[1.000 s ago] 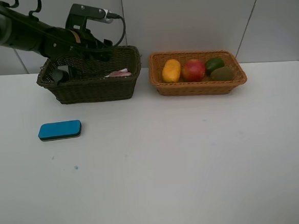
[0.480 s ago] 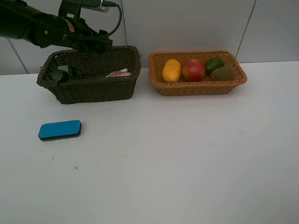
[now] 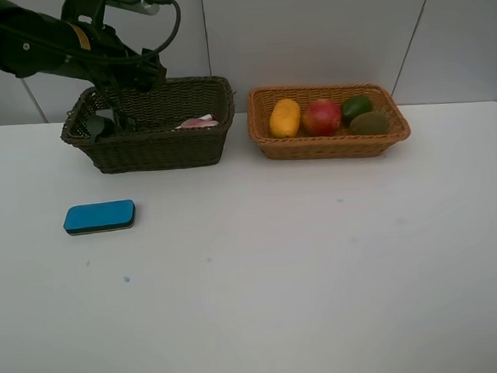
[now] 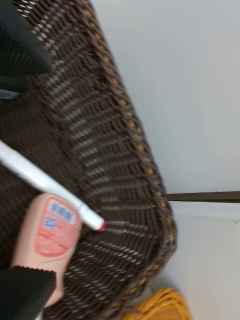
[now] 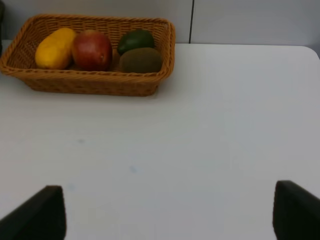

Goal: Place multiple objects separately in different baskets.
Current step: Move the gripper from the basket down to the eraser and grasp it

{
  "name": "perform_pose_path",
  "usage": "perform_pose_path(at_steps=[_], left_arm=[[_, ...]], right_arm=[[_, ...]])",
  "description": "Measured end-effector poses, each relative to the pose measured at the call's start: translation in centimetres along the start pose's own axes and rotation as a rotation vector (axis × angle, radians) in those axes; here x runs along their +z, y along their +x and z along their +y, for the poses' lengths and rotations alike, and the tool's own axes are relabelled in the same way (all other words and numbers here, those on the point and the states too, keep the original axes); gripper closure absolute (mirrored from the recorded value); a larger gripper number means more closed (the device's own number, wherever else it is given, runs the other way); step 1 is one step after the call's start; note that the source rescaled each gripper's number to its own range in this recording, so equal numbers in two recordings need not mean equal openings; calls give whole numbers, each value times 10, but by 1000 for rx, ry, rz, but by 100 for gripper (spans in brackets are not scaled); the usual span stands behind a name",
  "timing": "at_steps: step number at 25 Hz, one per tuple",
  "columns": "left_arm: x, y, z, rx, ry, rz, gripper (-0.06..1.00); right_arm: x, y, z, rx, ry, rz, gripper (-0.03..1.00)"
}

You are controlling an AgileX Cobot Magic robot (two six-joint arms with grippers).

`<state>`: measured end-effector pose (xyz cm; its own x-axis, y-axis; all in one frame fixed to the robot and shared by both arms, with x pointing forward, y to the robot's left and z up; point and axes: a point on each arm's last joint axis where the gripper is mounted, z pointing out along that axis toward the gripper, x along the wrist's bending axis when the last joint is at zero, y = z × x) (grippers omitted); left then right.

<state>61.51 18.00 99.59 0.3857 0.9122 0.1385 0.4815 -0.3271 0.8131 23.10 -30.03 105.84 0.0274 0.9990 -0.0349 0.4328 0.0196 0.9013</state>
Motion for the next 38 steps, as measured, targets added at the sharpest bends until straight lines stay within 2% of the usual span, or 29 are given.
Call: perform_pose_path(at_steps=[5, 11, 14, 22, 25, 31, 38], left_arm=[[-26, -2, -15, 16, 28, -1, -6], [-57, -2, -32, 88, 73, 12, -6], [-75, -2, -42, 128, 150, 35, -6], [-97, -3, -62, 333, 427, 52, -6], [-100, -3, -68, 399, 508, 18, -6], [-100, -10, -75, 531, 590, -113, -6], [-69, -10, -71, 610, 735, -205, -6]], right_arm=[[0, 0, 0, 0, 0, 0, -3], [0, 0, 0, 0, 0, 0, -3], [0, 0, 0, 0, 0, 0, -3], [0, 0, 0, 0, 0, 0, -3], [0, 0, 0, 0, 0, 0, -3], [0, 0, 0, 0, 0, 0, -3], [0, 0, 0, 0, 0, 0, -3]])
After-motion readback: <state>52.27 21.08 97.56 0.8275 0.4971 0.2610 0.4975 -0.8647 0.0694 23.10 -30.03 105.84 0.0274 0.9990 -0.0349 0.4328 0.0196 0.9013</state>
